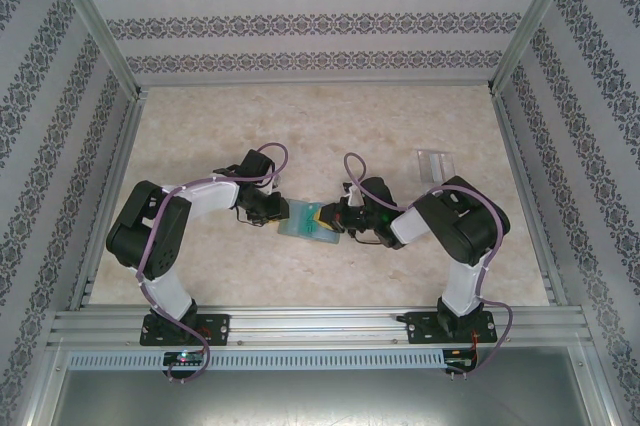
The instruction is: Put the credit cards into the card holder
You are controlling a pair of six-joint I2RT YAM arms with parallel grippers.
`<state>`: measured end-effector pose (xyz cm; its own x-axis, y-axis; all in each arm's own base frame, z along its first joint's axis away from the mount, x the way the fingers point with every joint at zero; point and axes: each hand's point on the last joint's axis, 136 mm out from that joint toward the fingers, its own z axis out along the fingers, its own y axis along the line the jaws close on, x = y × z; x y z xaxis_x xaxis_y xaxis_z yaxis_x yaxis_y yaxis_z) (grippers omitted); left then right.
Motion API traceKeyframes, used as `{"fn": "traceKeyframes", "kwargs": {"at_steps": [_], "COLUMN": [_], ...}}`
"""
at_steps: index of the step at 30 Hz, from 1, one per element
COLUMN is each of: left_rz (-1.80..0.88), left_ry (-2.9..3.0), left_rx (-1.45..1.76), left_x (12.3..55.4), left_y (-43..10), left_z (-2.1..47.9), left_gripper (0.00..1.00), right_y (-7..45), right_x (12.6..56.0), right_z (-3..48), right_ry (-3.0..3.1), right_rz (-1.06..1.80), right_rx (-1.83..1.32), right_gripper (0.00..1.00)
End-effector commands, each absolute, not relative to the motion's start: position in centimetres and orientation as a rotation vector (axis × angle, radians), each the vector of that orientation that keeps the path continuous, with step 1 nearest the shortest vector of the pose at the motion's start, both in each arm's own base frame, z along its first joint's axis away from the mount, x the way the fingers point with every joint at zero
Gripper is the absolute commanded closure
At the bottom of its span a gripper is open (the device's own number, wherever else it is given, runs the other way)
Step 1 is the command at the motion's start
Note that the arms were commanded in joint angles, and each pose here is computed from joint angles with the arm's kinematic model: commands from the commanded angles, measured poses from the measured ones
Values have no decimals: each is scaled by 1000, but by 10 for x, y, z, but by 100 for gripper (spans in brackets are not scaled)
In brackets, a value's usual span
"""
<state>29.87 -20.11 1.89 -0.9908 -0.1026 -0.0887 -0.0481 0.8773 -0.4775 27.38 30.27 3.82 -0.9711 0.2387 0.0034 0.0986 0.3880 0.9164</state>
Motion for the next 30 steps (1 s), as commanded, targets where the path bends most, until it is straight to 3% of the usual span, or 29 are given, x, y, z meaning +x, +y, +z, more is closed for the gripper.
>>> {"fn": "traceKeyframes", "kwargs": {"at_steps": [1, 23, 30], "left_rz": [-788, -828, -784], "left_ry": [3007, 3014, 3021], "left_rx": [-83, -108, -137], "left_x": [281, 280, 279], "left_y": [-212, -217, -211], "left_z": [0, -1, 0], "left_gripper": [78, 80, 79], "right_y": [306, 333, 340], "right_x": [280, 283, 276], "right_z": [41, 25, 19], "right_ry": [2476, 2419, 2452], "right_rz": [1630, 1489, 1489], "right_rx": [281, 462, 483], "right_gripper": [100, 98, 87]}}
